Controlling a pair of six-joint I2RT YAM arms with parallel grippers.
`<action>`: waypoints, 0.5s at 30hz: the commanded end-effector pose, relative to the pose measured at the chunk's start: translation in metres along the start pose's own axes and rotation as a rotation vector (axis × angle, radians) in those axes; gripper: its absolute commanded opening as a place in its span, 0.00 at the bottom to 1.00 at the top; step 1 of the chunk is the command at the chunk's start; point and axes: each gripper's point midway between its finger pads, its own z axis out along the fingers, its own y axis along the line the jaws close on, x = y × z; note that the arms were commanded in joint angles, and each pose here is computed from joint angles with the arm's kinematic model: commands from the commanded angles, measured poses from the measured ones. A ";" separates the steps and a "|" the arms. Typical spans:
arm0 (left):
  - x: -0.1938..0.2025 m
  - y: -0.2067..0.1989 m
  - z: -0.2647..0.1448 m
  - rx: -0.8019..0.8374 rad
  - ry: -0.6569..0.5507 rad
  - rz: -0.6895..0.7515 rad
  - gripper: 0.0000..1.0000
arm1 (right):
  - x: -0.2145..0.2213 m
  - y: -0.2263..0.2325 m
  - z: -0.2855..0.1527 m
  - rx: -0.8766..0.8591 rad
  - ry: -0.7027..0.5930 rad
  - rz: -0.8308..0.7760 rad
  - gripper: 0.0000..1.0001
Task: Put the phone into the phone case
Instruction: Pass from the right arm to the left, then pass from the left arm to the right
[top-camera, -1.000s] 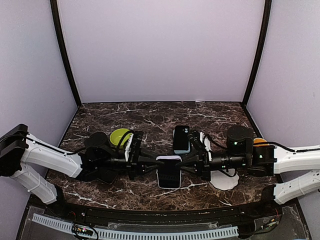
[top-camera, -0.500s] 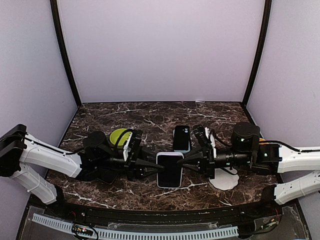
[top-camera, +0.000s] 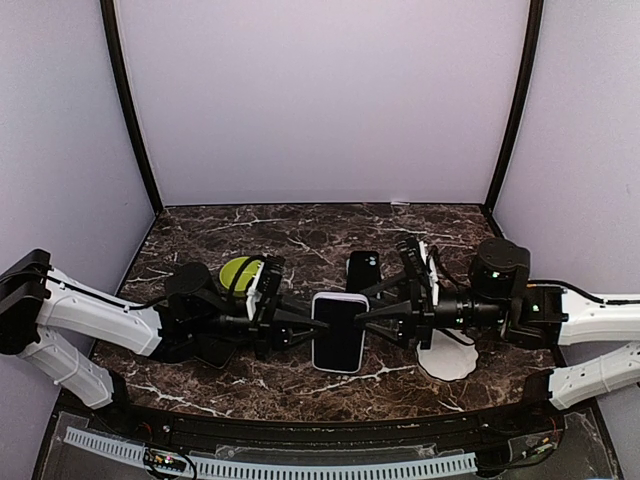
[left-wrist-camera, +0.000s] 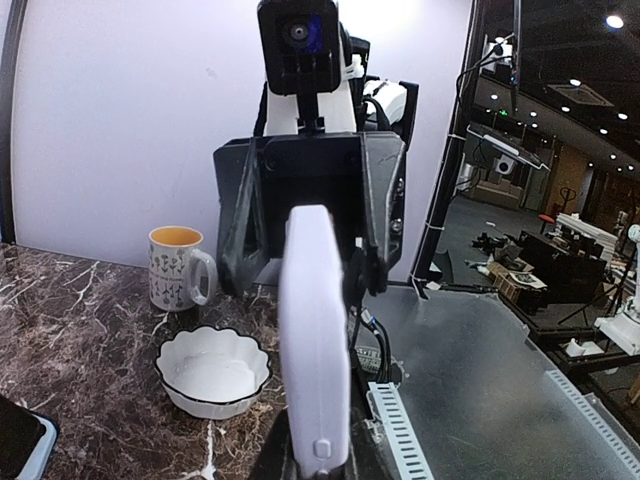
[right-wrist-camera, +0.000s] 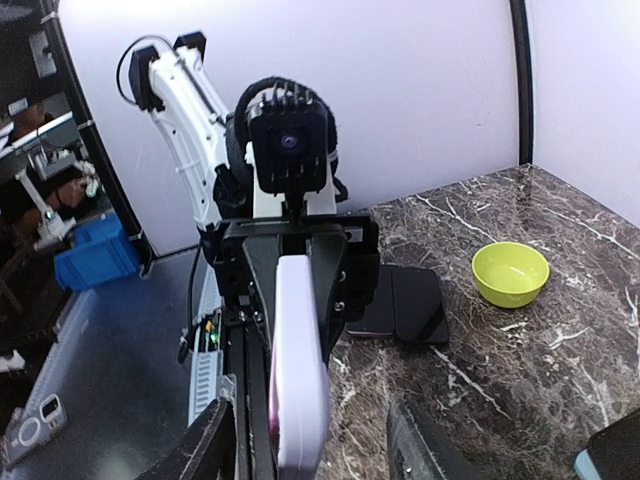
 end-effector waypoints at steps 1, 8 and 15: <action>-0.050 -0.018 -0.008 0.035 -0.160 0.035 0.00 | -0.001 -0.007 0.001 0.028 -0.038 0.048 0.54; -0.055 -0.018 -0.008 0.035 -0.178 0.022 0.00 | 0.014 -0.007 0.010 0.000 -0.008 0.095 0.38; -0.052 -0.011 -0.008 -0.006 -0.167 0.005 0.00 | 0.008 -0.010 0.009 0.016 -0.033 0.095 0.00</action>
